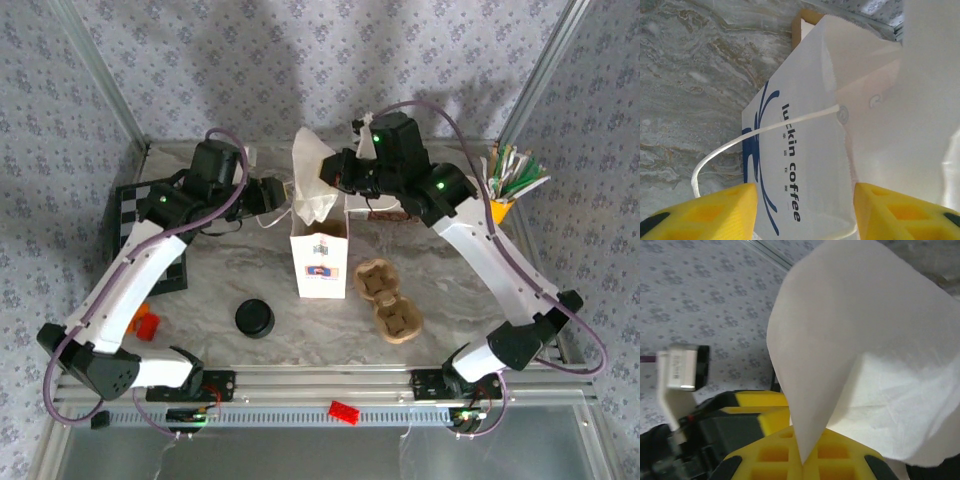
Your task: Pack the takeout coffee
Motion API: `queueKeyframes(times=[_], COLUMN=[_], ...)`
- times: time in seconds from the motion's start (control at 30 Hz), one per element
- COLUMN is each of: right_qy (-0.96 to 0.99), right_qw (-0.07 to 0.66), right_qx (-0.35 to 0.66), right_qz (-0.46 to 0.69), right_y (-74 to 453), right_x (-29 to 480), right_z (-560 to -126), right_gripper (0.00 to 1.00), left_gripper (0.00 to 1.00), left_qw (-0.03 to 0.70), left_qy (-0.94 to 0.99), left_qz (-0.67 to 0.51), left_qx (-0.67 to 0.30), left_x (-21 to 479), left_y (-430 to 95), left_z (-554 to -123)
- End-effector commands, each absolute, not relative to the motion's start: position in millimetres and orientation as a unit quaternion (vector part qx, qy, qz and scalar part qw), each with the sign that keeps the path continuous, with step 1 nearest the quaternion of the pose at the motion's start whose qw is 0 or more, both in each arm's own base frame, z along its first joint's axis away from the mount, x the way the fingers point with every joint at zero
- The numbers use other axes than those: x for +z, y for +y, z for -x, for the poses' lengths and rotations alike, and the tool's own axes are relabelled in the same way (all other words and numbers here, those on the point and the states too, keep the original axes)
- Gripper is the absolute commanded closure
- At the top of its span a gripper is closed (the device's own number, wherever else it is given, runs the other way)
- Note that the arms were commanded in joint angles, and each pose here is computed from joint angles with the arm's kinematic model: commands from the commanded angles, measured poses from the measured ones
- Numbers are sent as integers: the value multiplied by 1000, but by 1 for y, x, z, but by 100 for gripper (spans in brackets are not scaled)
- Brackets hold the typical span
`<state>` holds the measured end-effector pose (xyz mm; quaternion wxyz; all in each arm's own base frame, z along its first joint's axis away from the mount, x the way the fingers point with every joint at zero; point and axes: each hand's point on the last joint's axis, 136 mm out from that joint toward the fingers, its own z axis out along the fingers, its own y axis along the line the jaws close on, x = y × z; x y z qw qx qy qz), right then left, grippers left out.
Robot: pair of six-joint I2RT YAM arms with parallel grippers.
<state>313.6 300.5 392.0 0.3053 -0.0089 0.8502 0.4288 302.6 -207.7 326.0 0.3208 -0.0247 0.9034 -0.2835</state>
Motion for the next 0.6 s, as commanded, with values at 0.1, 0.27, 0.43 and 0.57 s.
queueKeyframes(times=[0.1, 0.27, 0.43, 0.57], right_qy=[886, 912, 929, 929], right_qw=[265, 248, 234, 249], right_qx=[379, 326, 281, 263], right_qz=[21, 35, 54, 83], right_y=[300, 299, 301, 303], right_x=[359, 333, 316, 326], right_z=[-317, -322, -320, -315], right_gripper=[100, 98, 88, 65], left_gripper=[48, 48, 48, 48], left_qw=[327, 324, 327, 327], left_qy=[901, 904, 904, 904], left_qz=[48, 54, 56, 57], left_qx=[-281, -272, -269, -269], left_x=[324, 319, 319, 319], left_y=[-203, -201, -199, -198], left_z=[-310, -312, -313, -314])
